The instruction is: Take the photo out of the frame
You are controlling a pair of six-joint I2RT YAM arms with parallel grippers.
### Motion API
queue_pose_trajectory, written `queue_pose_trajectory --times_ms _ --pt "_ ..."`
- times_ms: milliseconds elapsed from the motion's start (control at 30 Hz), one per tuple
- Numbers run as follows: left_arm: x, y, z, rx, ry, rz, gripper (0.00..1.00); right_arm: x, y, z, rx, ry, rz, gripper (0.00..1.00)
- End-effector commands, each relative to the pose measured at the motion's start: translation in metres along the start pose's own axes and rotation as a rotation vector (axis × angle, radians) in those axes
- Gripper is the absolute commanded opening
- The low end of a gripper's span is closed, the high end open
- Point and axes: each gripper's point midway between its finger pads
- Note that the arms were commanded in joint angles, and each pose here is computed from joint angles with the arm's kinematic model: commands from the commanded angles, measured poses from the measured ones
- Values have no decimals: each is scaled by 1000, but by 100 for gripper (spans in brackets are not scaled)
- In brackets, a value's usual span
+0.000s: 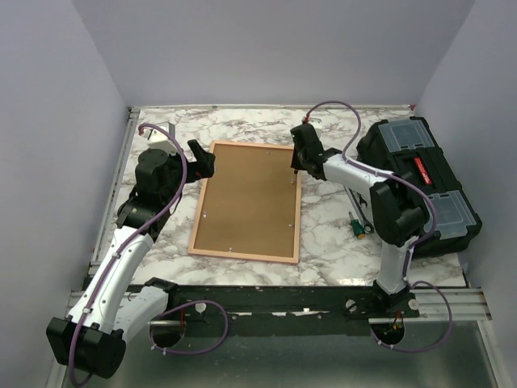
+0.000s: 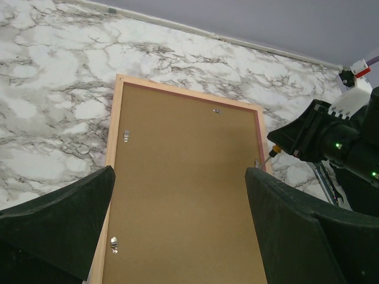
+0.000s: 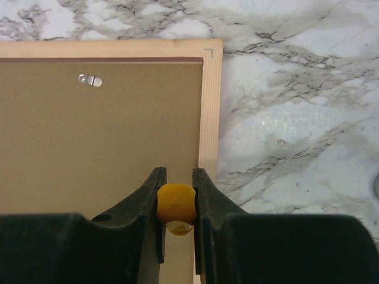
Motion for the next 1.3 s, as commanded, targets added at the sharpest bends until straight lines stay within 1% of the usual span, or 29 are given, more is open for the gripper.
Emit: queue_pose_trajectory --times_ms 0,67,133,167,233,367,500,633,800,867,1000,1167,1267 --pt "-15 3 -7 26 6 -29 96 13 15 12 -82 -20 53 1" --pt "-15 2 -7 26 6 -28 96 6 27 7 -59 -16 53 1" --pt "-15 2 -7 25 6 -26 95 3 41 -5 0 -1 57 1" --pt "-15 2 -7 26 6 -25 96 7 49 -10 27 13 69 0" --pt "-16 3 -9 33 9 -27 95 14 69 -8 16 37 77 1" --pt "-15 2 -9 34 15 -25 95 50 102 11 -109 98 124 1" --pt "-15 3 -9 35 15 -28 96 83 119 23 -281 200 160 1" --pt "-13 2 -8 33 12 -21 96 88 122 10 -269 240 147 1" --pt "-12 2 -12 55 11 -14 96 97 120 10 -320 310 133 1" --pt "-13 2 -12 54 10 -17 96 96 118 11 -344 318 93 1" --pt "-12 2 -11 50 10 -14 96 94 115 18 -387 327 54 1" --pt "-12 2 -11 50 8 -14 96 93 117 34 -487 323 -3 1" --pt "-12 2 -11 50 8 -14 96 95 112 30 -467 332 -7 1"
Point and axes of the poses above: each gripper's point midway between its finger pads, its own y axis back along the fingers, its own z axis along the line the jaws close on, x = y × z, and after that the axes turned 5 degrees about -y, right-handed
